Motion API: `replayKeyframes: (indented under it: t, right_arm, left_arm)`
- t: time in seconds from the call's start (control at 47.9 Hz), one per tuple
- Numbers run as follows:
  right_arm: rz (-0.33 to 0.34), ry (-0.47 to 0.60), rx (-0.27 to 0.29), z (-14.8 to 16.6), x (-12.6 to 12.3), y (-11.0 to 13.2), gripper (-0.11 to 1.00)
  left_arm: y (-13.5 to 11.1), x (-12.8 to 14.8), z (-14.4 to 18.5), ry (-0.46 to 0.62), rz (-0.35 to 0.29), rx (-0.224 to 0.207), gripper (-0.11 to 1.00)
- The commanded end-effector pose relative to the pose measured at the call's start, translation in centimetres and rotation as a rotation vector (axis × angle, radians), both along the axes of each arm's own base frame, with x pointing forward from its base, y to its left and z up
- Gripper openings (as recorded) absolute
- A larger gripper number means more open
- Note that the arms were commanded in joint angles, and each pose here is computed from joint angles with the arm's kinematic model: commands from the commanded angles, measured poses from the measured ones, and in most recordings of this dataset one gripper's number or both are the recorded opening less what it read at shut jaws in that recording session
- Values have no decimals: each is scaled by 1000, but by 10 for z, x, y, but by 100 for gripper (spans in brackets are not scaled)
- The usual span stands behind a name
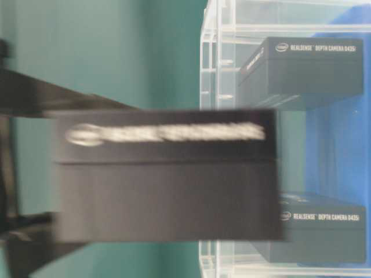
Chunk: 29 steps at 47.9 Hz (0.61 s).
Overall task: Take the box out of the case with the left arm.
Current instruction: 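Lift the middle box up and out of the bin with left gripper, then lower the box onto the table in front of the bin, release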
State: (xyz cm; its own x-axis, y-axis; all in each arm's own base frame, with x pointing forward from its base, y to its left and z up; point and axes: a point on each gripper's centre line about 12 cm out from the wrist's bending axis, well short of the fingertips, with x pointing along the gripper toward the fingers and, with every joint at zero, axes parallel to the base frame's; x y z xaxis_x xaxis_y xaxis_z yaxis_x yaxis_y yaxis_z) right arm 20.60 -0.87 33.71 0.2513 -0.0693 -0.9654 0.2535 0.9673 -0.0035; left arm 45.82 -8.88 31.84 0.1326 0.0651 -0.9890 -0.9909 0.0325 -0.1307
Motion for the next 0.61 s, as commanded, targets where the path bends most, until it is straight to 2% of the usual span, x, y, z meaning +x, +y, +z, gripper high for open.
replayKeyframes:
  t: [0.0, 0.146, 0.585]
  right_arm:
    - [-3, -20, -1, 6, 0, 0, 2]
    - [-3, -22, -1, 6, 0, 0, 2]
    - [-6, -20, -16, 7, 0, -2, 2]
  left_arm:
    - [3, -11, 24, -82, 9, -4, 61]
    - [4, -9, -5, -86, 26, 3, 61]
    - [2, -8, -89, -72, 17, -6, 61]
